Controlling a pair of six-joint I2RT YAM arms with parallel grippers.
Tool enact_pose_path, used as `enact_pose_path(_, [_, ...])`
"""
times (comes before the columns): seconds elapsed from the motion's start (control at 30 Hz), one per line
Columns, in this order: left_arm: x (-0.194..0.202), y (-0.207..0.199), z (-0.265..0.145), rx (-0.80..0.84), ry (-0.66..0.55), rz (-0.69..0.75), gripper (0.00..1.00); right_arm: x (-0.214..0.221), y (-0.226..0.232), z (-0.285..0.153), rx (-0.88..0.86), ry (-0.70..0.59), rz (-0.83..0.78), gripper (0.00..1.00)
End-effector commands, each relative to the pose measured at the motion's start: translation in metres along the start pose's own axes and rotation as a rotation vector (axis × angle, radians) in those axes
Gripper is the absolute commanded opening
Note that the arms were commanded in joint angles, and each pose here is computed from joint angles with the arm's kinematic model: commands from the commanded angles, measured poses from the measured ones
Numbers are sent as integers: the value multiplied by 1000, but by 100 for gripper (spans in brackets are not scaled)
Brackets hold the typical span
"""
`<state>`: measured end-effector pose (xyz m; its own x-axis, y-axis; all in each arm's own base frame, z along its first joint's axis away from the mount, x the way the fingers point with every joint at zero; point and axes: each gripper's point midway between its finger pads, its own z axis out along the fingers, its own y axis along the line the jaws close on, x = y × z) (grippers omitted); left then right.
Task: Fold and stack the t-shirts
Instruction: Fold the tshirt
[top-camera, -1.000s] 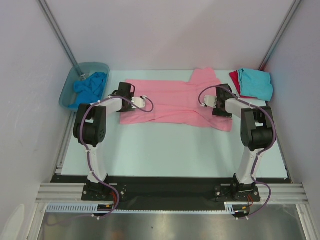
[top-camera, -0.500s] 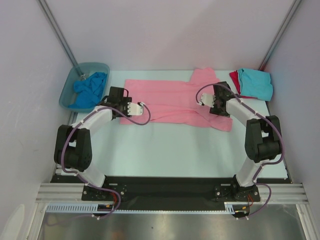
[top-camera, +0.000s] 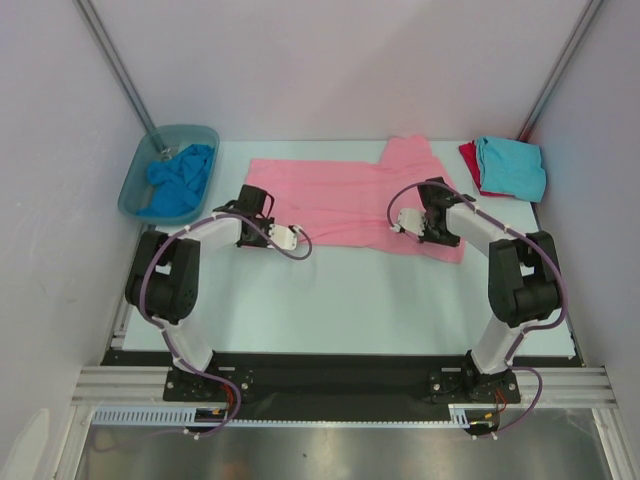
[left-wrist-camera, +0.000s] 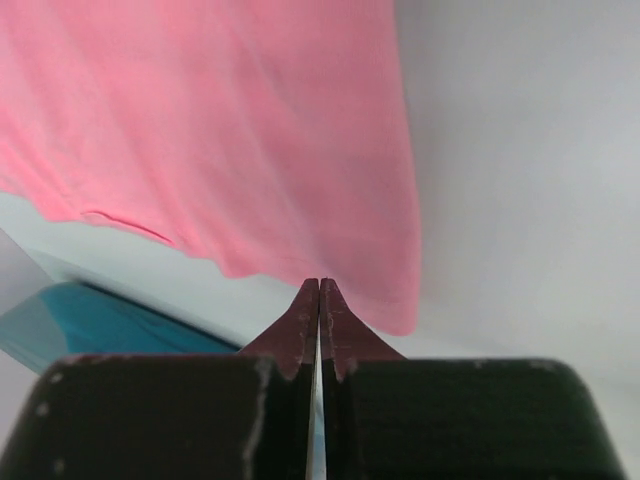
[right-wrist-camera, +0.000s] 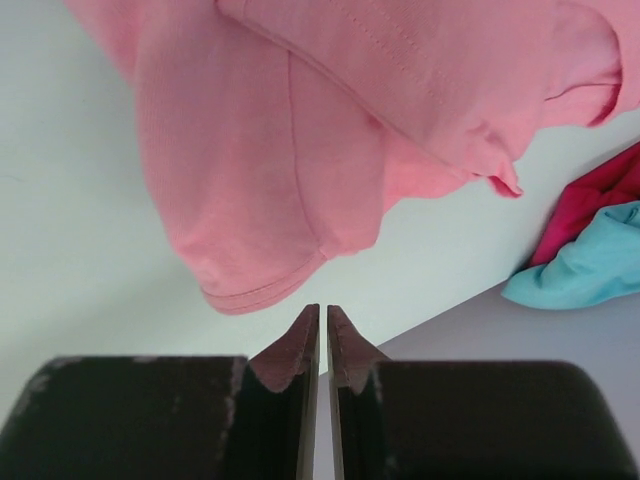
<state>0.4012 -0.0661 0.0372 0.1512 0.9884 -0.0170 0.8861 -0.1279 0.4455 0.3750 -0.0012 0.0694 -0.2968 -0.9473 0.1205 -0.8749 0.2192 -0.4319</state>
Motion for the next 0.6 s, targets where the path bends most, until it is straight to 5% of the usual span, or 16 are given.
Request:
enact_pose_path(0.0, [-15,22,-7,-47,-50,-20,0,5,-7,-20,23,-5,18,11])
enact_pose_path(0.57, [-19,0,16,27,-40,-18,0,5,26,-1,-109,-2,41,8])
